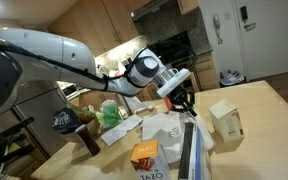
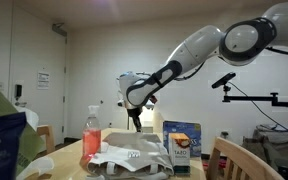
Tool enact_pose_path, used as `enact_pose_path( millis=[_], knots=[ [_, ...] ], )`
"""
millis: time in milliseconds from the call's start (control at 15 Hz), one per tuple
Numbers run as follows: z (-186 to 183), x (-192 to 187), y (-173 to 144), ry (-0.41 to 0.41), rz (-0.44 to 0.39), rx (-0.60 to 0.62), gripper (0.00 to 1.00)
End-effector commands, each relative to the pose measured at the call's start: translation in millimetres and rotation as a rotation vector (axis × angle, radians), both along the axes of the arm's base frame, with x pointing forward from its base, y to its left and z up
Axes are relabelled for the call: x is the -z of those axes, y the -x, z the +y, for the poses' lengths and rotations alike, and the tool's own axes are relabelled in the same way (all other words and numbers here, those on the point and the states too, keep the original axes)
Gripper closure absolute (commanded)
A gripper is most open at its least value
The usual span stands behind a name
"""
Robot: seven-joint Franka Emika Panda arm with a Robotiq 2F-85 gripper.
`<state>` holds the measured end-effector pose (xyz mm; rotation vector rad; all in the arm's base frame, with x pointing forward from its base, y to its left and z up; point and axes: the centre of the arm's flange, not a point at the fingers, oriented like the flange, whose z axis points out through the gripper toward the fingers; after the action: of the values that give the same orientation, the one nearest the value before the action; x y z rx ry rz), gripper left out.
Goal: Flatten the bag
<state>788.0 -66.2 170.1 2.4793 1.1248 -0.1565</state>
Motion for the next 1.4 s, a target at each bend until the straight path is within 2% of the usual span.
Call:
enact_pose_path(
  millis=[0, 267, 733, 1333],
  knots=[
    [16, -20, -6, -0.076, -0.050, 0.010, 1.00],
    [28, -16, -6, -0.166, -0.053, 0.021, 1.00],
    [27, -1, -3, -0.249, -0.030, 0.048, 1.00],
    [43, 51, 3, -0.339, 0.087, 0.028, 1.00]
  ],
)
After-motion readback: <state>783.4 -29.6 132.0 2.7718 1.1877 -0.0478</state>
